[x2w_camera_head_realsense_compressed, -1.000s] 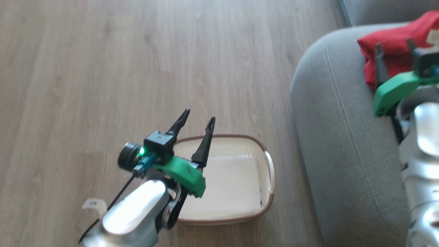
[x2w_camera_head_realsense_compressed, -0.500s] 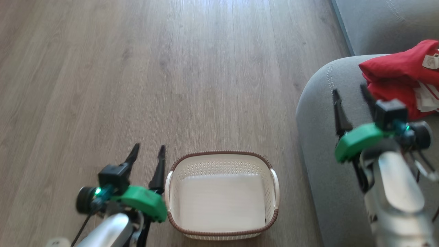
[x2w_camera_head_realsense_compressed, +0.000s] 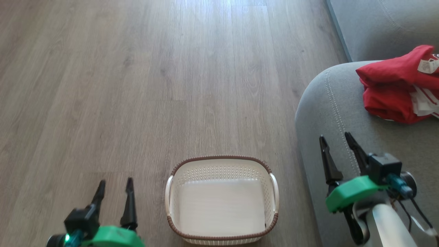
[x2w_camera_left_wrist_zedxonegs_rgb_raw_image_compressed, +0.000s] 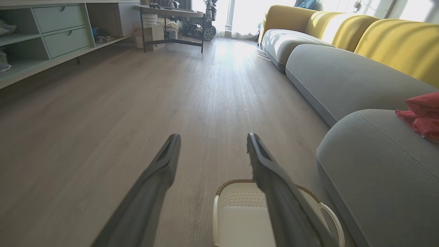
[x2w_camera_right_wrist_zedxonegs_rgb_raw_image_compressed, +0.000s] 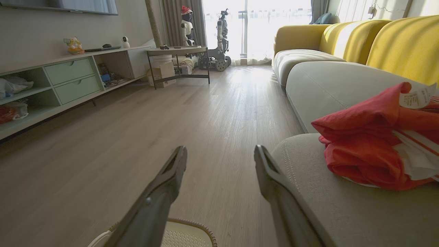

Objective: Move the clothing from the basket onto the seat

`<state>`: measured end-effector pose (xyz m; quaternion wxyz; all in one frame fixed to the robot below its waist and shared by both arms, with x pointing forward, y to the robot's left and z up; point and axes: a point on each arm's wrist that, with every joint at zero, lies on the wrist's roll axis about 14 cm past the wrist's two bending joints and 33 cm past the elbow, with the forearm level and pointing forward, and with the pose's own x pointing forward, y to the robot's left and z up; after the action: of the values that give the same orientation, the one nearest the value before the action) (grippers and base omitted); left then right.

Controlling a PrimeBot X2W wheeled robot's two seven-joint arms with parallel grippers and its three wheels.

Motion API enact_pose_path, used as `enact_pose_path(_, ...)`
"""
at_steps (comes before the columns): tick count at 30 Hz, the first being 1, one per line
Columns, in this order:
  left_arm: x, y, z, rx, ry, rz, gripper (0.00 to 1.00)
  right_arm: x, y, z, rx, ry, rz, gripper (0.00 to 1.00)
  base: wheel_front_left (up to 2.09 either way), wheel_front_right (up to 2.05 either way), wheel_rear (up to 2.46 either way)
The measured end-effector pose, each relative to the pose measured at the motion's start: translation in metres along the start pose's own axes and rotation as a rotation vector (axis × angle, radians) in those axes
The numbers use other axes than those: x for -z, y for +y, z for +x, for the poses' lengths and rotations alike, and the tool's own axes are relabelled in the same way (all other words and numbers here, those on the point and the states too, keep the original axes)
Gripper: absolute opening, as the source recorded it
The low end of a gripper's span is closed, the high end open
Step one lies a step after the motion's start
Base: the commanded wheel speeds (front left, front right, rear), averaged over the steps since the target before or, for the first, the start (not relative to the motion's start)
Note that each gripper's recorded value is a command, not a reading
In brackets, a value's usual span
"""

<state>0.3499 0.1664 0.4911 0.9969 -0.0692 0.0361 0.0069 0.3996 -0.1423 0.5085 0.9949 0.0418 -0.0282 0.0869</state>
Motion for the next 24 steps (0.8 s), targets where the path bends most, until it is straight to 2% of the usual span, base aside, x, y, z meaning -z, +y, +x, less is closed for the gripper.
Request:
enact_pose_path(12, 0.001, 0.033, -0.026, -0.095, -0.020, 0.006, 1.00, -0.011, 0.005, -0.009, -0.009, -0.040, 0.008, 1.00, 0.00, 0.00, 0.00)
enact_pose_path(24, 0.004, 0.041, -0.032, -0.117, -0.025, -0.016, 1.00, 0.001, 0.002, -0.024, 0.007, -0.011, 0.027, 1.00, 0.00, 0.00, 0.00)
